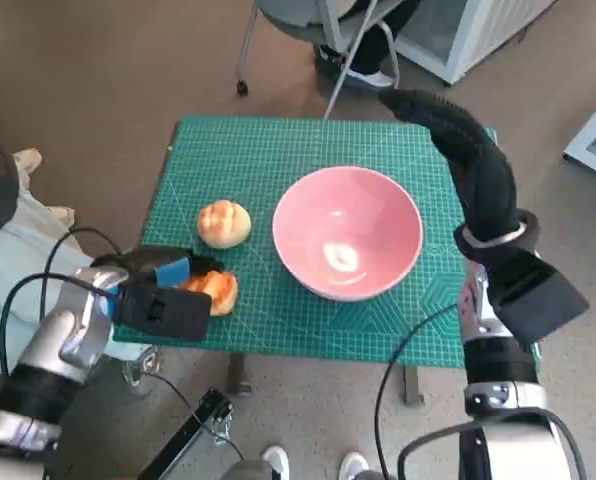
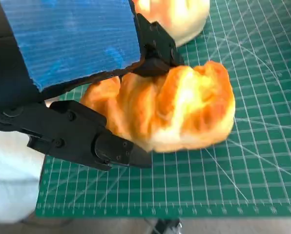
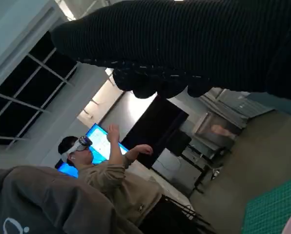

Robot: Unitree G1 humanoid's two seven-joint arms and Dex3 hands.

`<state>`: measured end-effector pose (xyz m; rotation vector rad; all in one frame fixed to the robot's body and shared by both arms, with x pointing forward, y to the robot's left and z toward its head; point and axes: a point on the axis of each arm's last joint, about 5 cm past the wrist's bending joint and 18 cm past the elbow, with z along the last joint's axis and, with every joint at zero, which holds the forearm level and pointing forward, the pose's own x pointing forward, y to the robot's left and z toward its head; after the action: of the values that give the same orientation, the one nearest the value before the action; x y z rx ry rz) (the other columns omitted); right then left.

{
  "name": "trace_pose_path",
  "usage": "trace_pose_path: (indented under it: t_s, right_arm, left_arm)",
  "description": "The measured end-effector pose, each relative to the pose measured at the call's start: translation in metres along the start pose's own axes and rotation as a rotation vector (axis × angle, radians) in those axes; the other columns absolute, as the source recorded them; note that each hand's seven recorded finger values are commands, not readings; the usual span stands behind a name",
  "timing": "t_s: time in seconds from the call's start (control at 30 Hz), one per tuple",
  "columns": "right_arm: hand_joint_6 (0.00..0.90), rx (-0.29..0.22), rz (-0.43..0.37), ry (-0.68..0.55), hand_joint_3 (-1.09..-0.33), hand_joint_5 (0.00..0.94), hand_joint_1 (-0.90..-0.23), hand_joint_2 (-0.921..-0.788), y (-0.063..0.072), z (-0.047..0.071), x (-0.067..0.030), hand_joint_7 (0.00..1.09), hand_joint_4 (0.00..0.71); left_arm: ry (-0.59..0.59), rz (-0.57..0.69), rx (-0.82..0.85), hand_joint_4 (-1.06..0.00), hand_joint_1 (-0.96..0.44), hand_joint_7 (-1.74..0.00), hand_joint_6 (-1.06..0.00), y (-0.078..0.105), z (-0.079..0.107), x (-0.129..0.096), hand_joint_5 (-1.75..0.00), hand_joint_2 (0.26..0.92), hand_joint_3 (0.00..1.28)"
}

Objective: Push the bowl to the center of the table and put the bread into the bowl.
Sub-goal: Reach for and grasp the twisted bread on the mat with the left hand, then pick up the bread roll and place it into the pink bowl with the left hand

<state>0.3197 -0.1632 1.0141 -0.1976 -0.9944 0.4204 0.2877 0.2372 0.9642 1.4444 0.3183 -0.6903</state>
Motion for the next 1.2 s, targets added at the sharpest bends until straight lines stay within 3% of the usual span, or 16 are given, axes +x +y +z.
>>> trace_pose_path:
  t_s: [0.07,0.1,0.2,0.5,0.87,1.2]
  right_arm:
    - [-0.001,0.002,-0.002,0.003,-0.799,0.018,-0.626,-0.921,0.0,0.0,-0.0007,0.74,0.304]
    - [-0.001,0.003,-0.002,0.005,-0.798,0.018,-0.626,-0.921,0.0,0.0,-0.0012,0.74,0.304]
    - [-0.001,0.009,-0.007,0.009,-0.799,0.018,-0.627,-0.921,0.001,-0.001,-0.003,0.74,0.304]
    - [-0.001,0.017,-0.012,0.018,-0.789,0.017,-0.637,-0.921,0.001,-0.001,-0.0042,0.74,0.303]
    - [-0.001,0.024,-0.015,0.027,-0.788,0.016,-0.639,-0.921,0.001,-0.002,-0.0048,0.74,0.303]
    - [-0.001,0.026,-0.015,0.03,-0.788,0.015,-0.64,-0.921,0.001,-0.003,-0.0052,0.74,0.304]
  left_arm:
    - [-0.01,0.02,0.005,-0.55,-0.07,-1.12,-0.58,-0.002,-0.002,0.001,-0.98,0.918,0.14]
    - [-0.016,0.029,0.008,-0.55,-0.05,-1.17,-0.58,-0.002,-0.002,0.001,-1.08,0.919,0.15]
    - [-0.035,0.053,0.015,-0.58,-0.01,-1.23,-0.58,-0.002,-0.003,0.0,-1.19,0.92,0.14]
    - [-0.149,0.067,-0.026,-0.59,0.0,-1.24,-0.58,0.007,0.001,-0.01,-1.25,0.92,0.13]
    - [-0.362,0.267,-0.094,-0.5,0.0,-0.98,-0.68,0.039,0.011,-0.04,-1.49,0.92,0.14]
    - [-0.554,0.443,-0.13,-0.56,0.0,-1.14,-0.63,0.072,0.033,-0.056,-1.33,0.92,0.12]
